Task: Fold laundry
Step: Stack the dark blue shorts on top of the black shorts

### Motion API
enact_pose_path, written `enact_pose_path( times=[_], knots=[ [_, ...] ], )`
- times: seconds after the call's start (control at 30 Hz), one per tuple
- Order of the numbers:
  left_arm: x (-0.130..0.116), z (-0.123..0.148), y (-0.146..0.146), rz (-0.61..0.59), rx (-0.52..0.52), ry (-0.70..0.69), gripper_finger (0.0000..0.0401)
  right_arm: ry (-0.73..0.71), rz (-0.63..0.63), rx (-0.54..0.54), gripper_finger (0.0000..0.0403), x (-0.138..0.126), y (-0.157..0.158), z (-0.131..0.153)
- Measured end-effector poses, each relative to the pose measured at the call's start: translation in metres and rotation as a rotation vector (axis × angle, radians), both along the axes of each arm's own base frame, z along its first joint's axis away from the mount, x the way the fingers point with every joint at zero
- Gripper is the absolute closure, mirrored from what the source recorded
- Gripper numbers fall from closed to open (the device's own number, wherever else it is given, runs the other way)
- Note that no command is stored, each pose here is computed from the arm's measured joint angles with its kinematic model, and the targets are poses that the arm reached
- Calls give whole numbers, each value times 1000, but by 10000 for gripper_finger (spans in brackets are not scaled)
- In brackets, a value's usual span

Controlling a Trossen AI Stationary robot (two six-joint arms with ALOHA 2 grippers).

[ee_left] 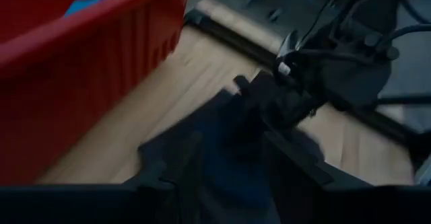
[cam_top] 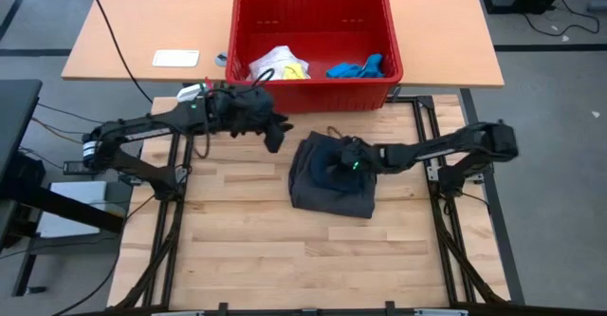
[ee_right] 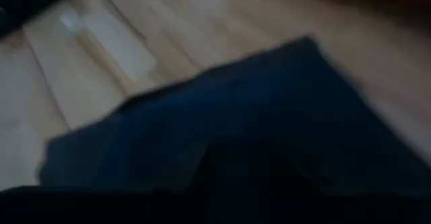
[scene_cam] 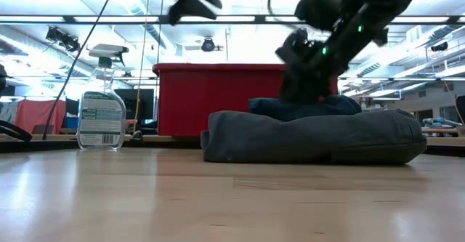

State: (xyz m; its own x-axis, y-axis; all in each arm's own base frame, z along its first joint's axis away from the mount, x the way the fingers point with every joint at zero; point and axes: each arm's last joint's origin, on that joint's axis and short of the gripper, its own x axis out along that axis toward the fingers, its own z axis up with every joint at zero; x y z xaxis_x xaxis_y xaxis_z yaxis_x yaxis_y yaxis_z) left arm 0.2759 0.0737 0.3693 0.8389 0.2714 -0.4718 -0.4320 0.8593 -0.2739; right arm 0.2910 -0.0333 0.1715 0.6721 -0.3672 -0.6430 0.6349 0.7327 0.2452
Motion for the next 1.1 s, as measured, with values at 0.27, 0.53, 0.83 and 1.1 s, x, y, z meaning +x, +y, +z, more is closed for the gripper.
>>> enact_pose_path(
  times=[0.27, 0.53, 0.83, 1.1],
  knots=[
    [-36, 4, -43, 13, 73, 185, 246, 149, -6, 95, 291, 1, 38, -36],
    [-65, 12, -71, -11, 117, 225, 246, 211, -54, 181, 298, -30, 105, -32],
    [-85, 21, -74, -16, 111, 180, 246, 171, -62, 347, 298, -88, 177, -11],
    [-79, 26, -53, -28, 117, 134, 246, 47, -17, 383, 281, -109, 165, 33]
  ],
)
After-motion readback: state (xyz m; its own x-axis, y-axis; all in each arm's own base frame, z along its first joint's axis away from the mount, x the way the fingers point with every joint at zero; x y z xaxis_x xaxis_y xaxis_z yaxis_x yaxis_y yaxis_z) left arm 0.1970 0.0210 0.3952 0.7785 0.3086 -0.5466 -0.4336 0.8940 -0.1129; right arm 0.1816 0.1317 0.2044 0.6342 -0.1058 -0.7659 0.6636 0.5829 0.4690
